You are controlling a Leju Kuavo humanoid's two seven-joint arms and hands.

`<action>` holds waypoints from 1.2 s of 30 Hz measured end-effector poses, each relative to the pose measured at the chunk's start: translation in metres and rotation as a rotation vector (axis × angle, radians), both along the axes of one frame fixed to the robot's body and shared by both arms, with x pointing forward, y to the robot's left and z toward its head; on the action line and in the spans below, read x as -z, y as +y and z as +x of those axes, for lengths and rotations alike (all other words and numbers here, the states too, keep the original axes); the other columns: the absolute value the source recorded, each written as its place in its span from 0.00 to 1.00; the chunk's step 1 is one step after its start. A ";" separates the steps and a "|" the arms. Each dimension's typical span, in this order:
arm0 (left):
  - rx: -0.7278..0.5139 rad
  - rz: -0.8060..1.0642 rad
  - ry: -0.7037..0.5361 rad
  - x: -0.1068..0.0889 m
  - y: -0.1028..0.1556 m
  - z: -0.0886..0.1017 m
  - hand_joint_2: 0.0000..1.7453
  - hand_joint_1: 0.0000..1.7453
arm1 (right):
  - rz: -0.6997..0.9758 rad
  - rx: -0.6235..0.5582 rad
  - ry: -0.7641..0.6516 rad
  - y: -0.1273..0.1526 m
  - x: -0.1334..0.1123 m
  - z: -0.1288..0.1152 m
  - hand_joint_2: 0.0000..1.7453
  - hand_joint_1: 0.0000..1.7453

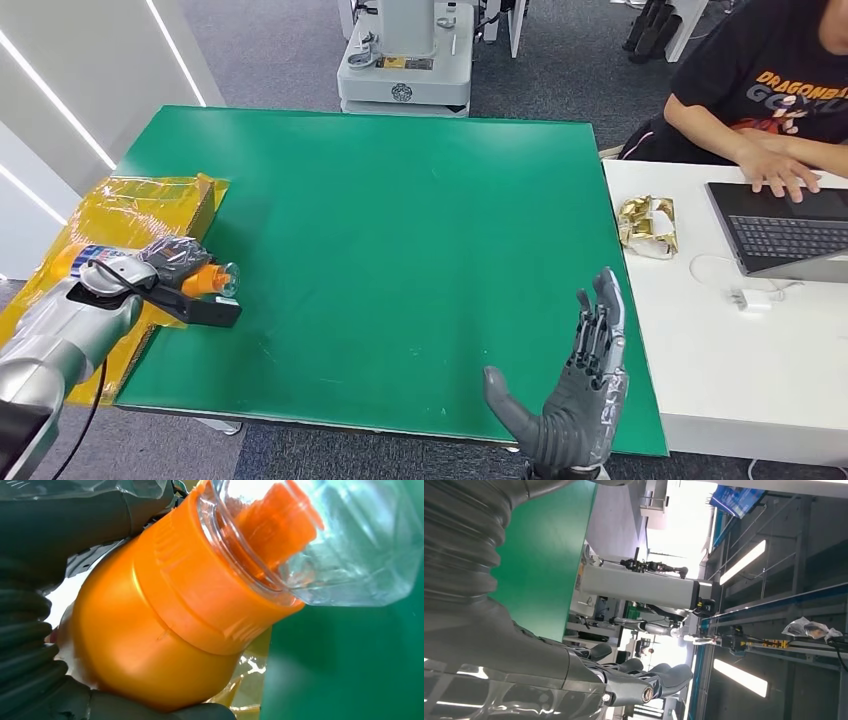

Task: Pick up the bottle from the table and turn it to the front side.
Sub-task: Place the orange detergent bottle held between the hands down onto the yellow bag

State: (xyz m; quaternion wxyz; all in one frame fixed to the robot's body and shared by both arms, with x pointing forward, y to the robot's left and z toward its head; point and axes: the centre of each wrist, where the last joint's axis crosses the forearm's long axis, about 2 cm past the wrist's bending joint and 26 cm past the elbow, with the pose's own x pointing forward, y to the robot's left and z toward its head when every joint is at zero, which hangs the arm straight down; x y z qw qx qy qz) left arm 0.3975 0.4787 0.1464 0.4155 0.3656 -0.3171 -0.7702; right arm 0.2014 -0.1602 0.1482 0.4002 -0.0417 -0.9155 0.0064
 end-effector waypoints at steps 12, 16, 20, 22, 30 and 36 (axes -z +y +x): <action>-0.043 -0.041 0.046 0.009 0.012 -0.011 1.00 1.00 | 0.010 0.000 0.005 0.001 0.001 0.001 1.00 0.00; -0.043 -0.056 0.084 0.008 0.019 -0.014 1.00 1.00 | 0.015 0.009 0.009 0.001 0.001 0.001 1.00 0.00; -0.045 -0.075 0.103 0.009 0.027 -0.020 1.00 1.00 | 0.024 0.011 0.015 0.001 0.002 0.001 1.00 0.00; -0.040 -0.079 0.102 0.011 0.027 -0.022 1.00 0.81 | 0.026 0.010 0.016 0.001 0.002 0.001 1.00 0.00; -0.030 -0.076 0.087 0.013 0.023 -0.023 1.00 0.00 | 0.029 0.009 0.019 0.001 0.002 0.002 1.00 0.00; -0.023 -0.074 0.080 0.014 0.022 -0.023 1.00 0.00 | 0.030 0.010 0.019 0.001 0.002 0.002 1.00 0.00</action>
